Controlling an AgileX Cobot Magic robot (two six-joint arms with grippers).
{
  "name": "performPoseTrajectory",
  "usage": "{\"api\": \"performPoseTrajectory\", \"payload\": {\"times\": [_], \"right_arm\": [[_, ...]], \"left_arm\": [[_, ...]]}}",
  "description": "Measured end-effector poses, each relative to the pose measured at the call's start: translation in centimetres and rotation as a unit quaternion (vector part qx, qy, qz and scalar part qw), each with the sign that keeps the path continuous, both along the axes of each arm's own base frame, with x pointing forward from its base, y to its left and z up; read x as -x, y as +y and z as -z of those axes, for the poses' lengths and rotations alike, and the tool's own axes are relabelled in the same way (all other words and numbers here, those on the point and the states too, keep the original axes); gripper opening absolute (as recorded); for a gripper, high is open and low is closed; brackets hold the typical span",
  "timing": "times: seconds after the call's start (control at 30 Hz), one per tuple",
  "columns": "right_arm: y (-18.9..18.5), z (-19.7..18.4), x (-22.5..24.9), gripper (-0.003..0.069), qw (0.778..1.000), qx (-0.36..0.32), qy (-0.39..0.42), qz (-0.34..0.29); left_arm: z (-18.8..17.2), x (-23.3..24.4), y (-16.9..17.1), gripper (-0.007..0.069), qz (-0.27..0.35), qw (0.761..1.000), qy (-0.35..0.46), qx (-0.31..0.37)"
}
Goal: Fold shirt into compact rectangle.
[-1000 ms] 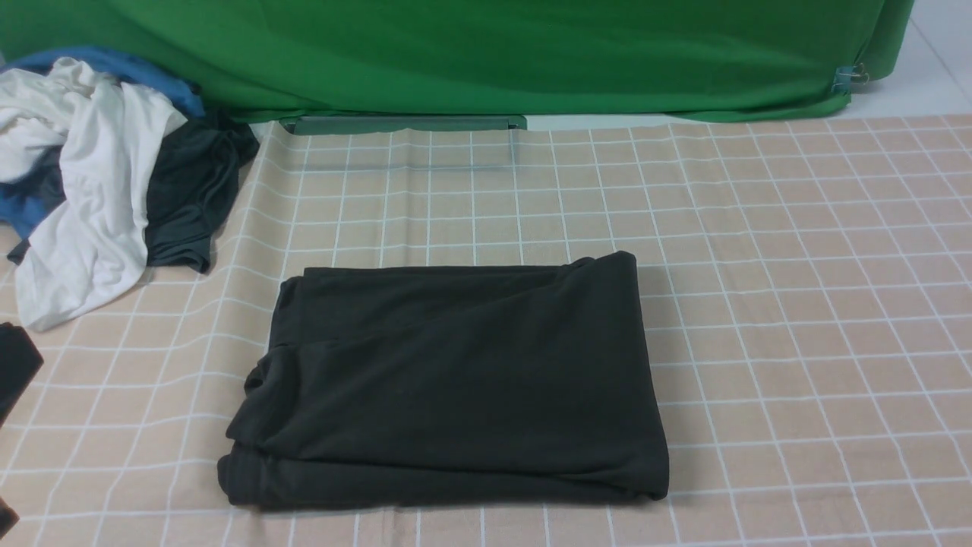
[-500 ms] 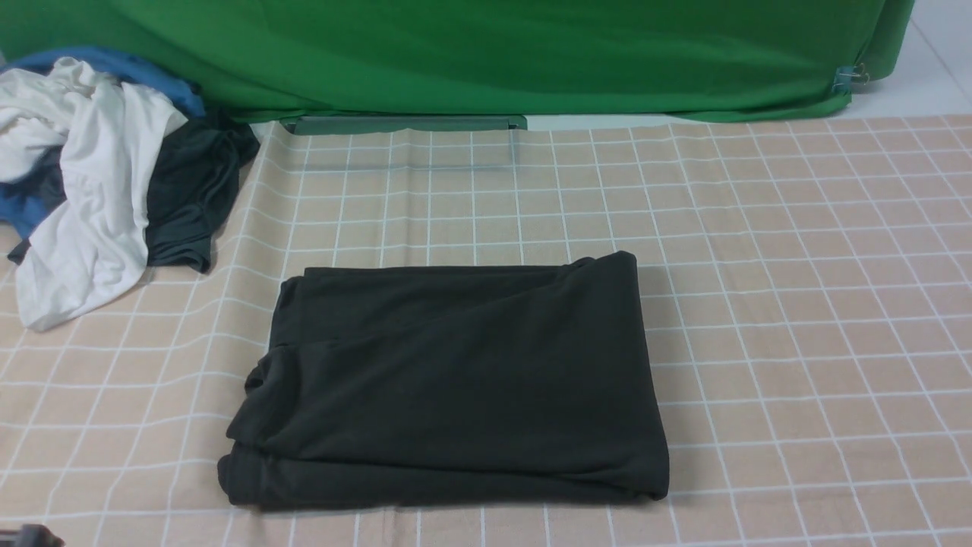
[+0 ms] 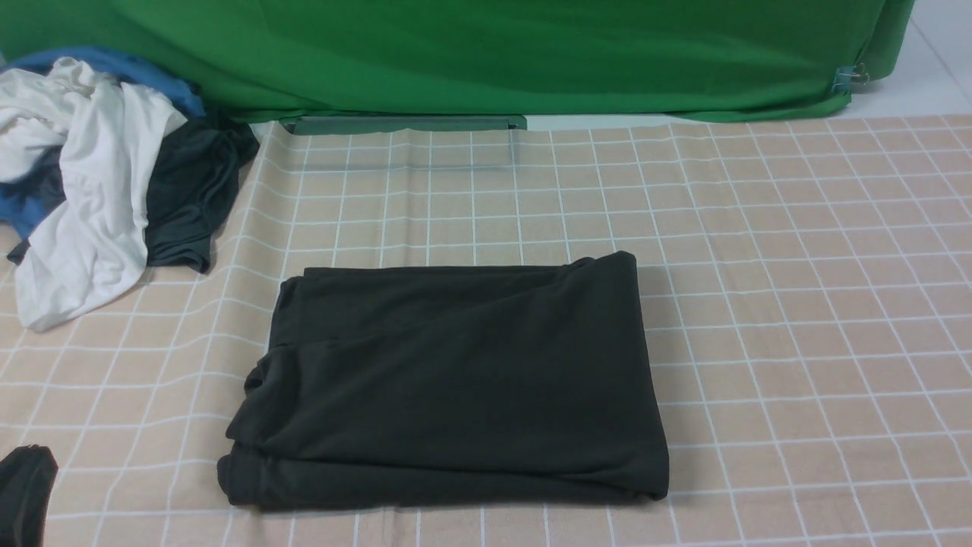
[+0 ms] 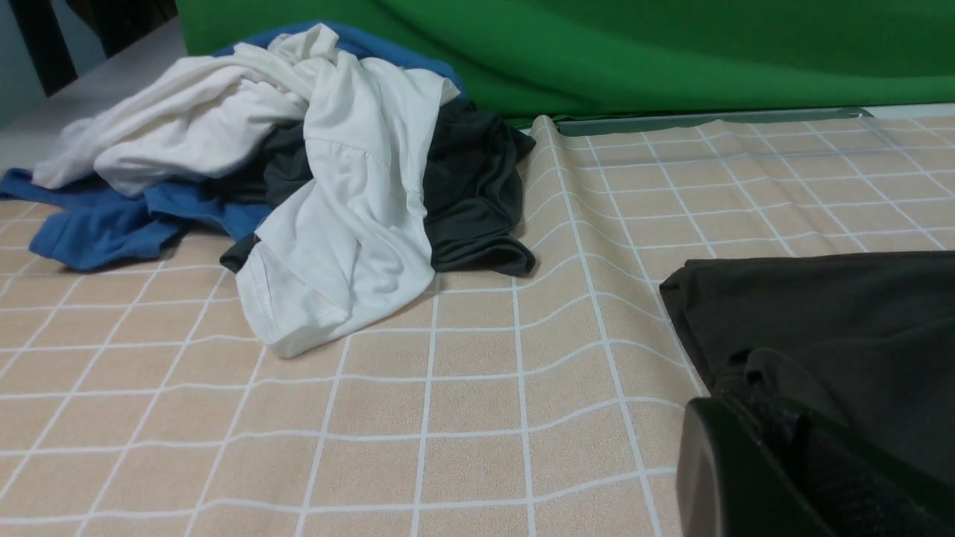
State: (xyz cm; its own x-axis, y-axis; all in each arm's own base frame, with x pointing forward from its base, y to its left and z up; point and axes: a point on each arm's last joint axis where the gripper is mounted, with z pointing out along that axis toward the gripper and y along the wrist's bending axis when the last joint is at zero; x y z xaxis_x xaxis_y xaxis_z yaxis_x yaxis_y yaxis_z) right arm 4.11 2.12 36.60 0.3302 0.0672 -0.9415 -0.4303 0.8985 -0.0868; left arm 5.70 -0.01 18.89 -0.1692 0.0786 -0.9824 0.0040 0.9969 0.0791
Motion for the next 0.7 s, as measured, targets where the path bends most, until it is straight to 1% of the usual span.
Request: {"api": "performPoseTrajectory", "payload": {"times": [0.13, 0.6, 0.7], "right_arm": [[0.0, 0.0, 0.0, 0.0235, 1.0, 0.0, 0.0, 0.0], [0.0, 0.0, 0.0, 0.0236, 1.0, 0.0, 0.0, 0.0], [-0.05, 0.5, -0.01, 0.0236, 1.0, 0.007, 0.013, 0.005]], "left_arm": [[0.0, 0.0, 0.0, 0.002, 0.0, 1.0, 0.0, 0.0], [0.0, 0.0, 0.0, 0.002, 0.0, 1.0, 0.0, -0.002], [0.0, 0.0, 0.0, 0.002, 0.0, 1.0, 0.0, -0.002]]}}
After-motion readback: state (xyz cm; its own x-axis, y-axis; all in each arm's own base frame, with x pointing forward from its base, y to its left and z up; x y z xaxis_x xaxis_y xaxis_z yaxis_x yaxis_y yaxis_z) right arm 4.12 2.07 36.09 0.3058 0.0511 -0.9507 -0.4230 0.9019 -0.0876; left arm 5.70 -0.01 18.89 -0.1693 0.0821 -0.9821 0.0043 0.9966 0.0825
